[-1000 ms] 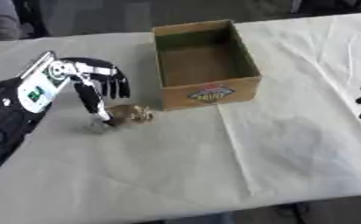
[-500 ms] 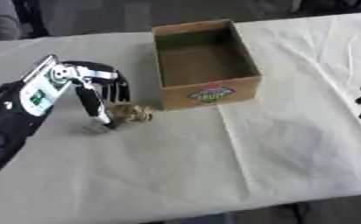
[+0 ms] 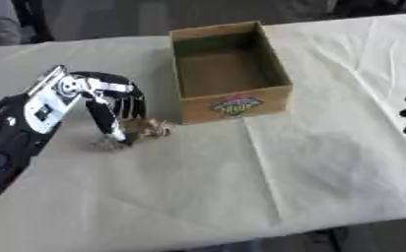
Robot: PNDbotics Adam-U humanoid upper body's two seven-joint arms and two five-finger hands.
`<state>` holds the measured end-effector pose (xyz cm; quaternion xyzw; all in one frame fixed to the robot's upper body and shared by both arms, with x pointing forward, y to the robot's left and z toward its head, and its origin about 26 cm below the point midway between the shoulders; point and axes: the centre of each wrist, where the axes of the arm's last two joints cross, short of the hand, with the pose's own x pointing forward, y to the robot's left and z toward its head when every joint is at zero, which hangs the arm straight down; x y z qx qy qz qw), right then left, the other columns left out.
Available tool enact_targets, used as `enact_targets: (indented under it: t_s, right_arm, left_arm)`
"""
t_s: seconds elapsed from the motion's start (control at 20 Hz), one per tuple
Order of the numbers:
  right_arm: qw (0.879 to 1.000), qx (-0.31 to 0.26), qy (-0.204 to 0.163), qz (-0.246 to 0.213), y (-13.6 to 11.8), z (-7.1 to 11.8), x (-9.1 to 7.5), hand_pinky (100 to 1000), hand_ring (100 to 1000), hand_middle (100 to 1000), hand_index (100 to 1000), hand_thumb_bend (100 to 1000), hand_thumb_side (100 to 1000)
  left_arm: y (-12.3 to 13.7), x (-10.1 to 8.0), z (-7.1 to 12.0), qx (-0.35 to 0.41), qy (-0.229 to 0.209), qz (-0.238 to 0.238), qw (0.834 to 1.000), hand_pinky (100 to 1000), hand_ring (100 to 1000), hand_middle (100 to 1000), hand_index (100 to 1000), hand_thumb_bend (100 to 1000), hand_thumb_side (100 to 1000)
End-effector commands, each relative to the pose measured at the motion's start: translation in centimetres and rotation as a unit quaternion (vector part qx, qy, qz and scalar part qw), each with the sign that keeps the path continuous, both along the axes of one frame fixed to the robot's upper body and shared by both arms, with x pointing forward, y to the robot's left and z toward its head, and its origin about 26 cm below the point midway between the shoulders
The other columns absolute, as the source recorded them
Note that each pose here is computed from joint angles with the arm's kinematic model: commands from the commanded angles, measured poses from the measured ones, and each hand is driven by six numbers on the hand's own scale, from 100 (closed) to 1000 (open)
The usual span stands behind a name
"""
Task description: Pick up objects on the table and place them in the box.
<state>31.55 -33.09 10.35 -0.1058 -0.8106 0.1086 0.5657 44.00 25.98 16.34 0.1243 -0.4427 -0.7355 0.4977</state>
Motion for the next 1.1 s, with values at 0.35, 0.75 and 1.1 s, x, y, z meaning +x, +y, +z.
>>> enact_targets:
  t_s: [0.35,0.75,1.1]
  right_arm:
    - [1.000,-0.013,-0.014,0.000,-0.37,1.02,0.17,377,559,590,629,100,374]
    - [1.000,-0.013,-0.014,0.000,-0.35,1.04,0.20,377,559,590,629,100,374]
    - [1.000,-0.013,-0.014,0.000,-0.37,1.03,0.20,377,559,590,629,100,374]
  left_arm:
    - [0.18,-0.02,0.66,0.000,-0.020,0.000,1.000,440,456,432,570,520,100]
    - [-0.48,-0.43,0.27,0.013,-0.038,-0.015,0.999,362,389,366,511,507,100]
    - [-0.63,-0.56,0.55,-0.003,-0.067,-0.003,0.998,163,211,165,323,430,100]
